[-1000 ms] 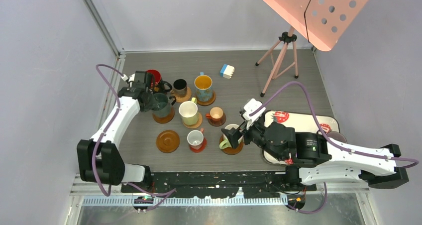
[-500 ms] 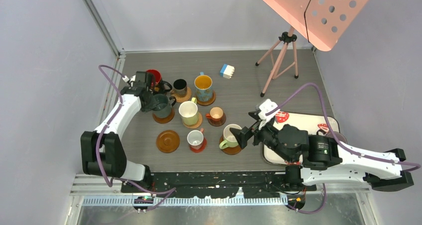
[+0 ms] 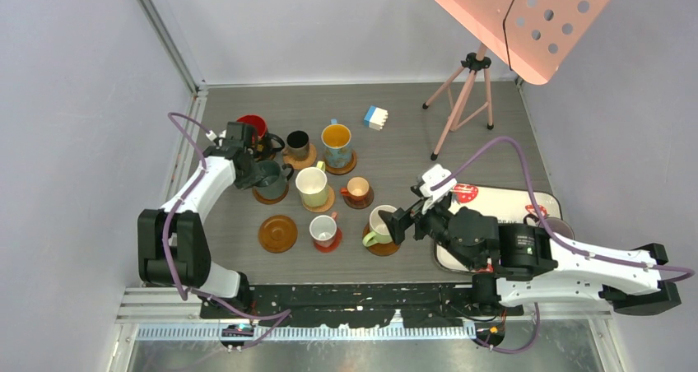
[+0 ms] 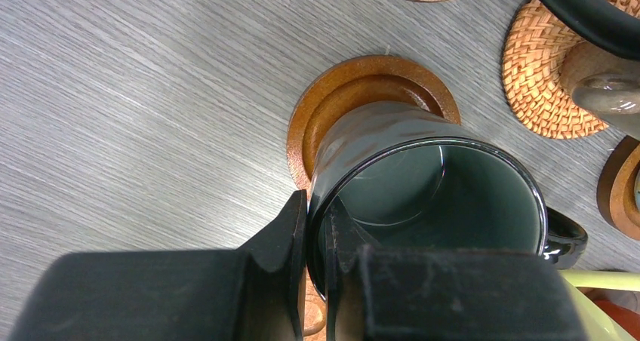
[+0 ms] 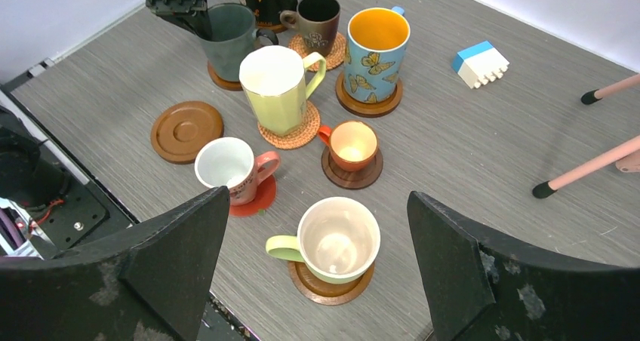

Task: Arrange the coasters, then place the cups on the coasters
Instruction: Place the cup on the coaster.

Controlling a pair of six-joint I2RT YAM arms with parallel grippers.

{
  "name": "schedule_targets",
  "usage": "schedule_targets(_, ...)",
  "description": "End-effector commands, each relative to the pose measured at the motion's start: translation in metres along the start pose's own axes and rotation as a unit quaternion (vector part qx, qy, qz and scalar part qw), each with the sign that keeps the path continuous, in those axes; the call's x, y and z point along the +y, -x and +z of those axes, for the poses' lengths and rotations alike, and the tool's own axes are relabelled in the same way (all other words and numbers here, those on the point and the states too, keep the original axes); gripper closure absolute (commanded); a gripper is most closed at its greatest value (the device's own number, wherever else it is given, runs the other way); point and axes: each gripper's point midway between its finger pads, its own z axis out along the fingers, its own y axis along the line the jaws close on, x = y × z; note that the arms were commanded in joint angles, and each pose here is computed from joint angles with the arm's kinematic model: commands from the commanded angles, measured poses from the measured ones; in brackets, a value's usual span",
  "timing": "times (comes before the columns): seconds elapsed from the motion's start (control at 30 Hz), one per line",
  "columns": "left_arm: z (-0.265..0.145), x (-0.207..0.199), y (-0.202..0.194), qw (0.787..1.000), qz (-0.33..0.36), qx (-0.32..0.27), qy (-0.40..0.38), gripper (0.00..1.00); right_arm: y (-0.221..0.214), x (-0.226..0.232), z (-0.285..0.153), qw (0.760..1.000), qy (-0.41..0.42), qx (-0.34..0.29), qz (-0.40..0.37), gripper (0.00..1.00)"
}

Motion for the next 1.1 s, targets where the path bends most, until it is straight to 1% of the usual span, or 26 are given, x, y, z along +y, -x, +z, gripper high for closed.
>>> schedule_targets(0.0, -0.003, -0.011, 0.022, 0.999, -0.019, -0.041, -0.024, 0.98, 0.012, -0.003, -0.001, 1.000, -0.011, -0.012, 0.018, 0.05)
schedule_targets(0.03, -0.003, -0.010, 0.023, 0.999, -0.019, -0.042, -0.023, 0.96, 0.012, -0.003, -0.001, 1.000, -0.011, -0.012, 0.018, 0.05)
schedule_targets(0.17, 0.002, -0.010, 0.022, 0.999, -0.015, -0.040, -0.018, 0.93, 0.013, -0.009, -0.004, 1.000, -0.019, -0.017, 0.014, 0.05)
schedule_targets(0.27, 0.006, -0.011, 0.019, 0.999, -0.012, -0.031, -0.018, 0.88, 0.015, -0.016, -0.007, 0.999, -0.028, -0.023, 0.015, 0.05)
schedule_targets(0.43, 0.006, -0.007, 0.016, 0.999, -0.012, -0.030, -0.011, 0.87, 0.017, -0.021, -0.012, 0.999, -0.030, -0.031, 0.022, 0.05)
schedule_targets(0.53, 0.004, -0.005, 0.017, 0.999, -0.012, -0.032, -0.008, 0.83, 0.017, -0.023, -0.013, 0.999, -0.032, -0.031, 0.019, 0.05)
schedule_targets(0.7, -0.004, -0.004, 0.022, 0.999, -0.007, -0.036, -0.005, 0.80, 0.016, -0.024, -0.012, 0.999, -0.040, -0.027, 0.018, 0.05)
schedule_targets(0.77, -0.007, -0.005, 0.024, 0.999, -0.009, -0.040, -0.008, 0.75, 0.016, -0.022, -0.010, 0.999, -0.040, -0.025, 0.016, 0.05)
schedule_targets(0.87, -0.011, -0.008, 0.023, 0.999, -0.010, -0.035, -0.019, 0.58, 0.015, -0.020, -0.008, 0.999, -0.040, -0.019, 0.012, 0.05)
schedule_targets(0.9, -0.013, -0.009, 0.022, 0.999, -0.010, -0.032, -0.023, 0.54, 0.015, -0.019, -0.007, 0.999, -0.041, -0.017, 0.011, 0.05)
schedule_targets(0.97, -0.020, -0.012, 0.021, 0.999, -0.011, -0.028, -0.037, 0.50, 0.012, -0.019, -0.004, 0.999, -0.048, -0.013, 0.011, 0.05)
schedule_targets(1.07, -0.036, -0.017, 0.023, 0.998, -0.005, -0.030, -0.063, 0.48, 0.003, -0.018, 0.003, 0.998, -0.068, -0.002, 0.020, 0.05)
